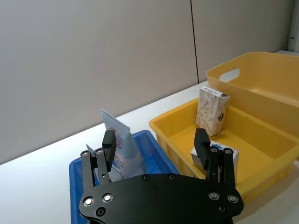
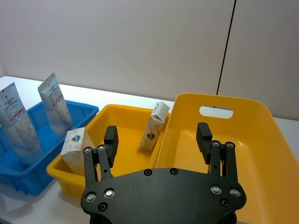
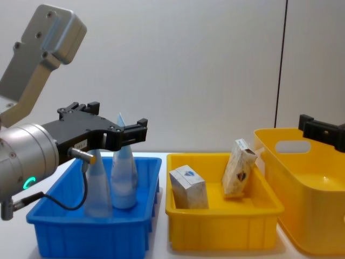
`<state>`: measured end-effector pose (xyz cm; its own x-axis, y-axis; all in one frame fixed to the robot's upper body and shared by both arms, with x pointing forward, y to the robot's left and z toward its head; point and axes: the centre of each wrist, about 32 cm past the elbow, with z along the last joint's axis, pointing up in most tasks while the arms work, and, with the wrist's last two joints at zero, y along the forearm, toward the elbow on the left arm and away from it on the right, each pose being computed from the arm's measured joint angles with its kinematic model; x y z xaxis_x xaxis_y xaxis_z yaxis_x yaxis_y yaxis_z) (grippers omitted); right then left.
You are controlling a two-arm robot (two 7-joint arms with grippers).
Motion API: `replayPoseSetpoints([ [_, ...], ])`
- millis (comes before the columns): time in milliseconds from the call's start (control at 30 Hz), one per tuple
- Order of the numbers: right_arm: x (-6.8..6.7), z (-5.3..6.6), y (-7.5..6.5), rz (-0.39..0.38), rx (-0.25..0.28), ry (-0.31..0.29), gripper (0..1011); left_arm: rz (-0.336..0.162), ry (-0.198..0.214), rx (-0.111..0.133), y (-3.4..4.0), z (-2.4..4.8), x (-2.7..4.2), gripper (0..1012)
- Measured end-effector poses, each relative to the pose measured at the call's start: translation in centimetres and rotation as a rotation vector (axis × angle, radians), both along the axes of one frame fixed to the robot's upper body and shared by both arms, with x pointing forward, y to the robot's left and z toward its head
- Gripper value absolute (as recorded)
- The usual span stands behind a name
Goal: Bimanual collaborative sorting of washing and personal care products
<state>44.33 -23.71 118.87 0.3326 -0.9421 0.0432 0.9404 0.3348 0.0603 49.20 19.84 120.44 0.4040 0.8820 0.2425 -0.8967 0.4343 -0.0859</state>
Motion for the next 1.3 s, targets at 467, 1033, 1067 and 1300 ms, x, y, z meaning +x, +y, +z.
replayPoseSetpoints([
  [467,0.0,0.0,0.0,0.0,0.0,0.0,1002,0.0,0.0,0.0,0.0,0.0,0.0,1001],
  [1033,0.0,0.0,0.0,0.0,0.0,0.0,1002,0.0,0.0,0.0,0.0,0.0,0.0,1001],
  [1067,0.0,0.0,0.0,0.0,0.0,0.0,1002,0.0,0.0,0.0,0.0,0.0,0.0,1001],
  [1300,0.0,0.0,0.0,0.0,0.0,0.0,1002,0.0,0.0,0.0,0.0,0.0,0.0,1001],
])
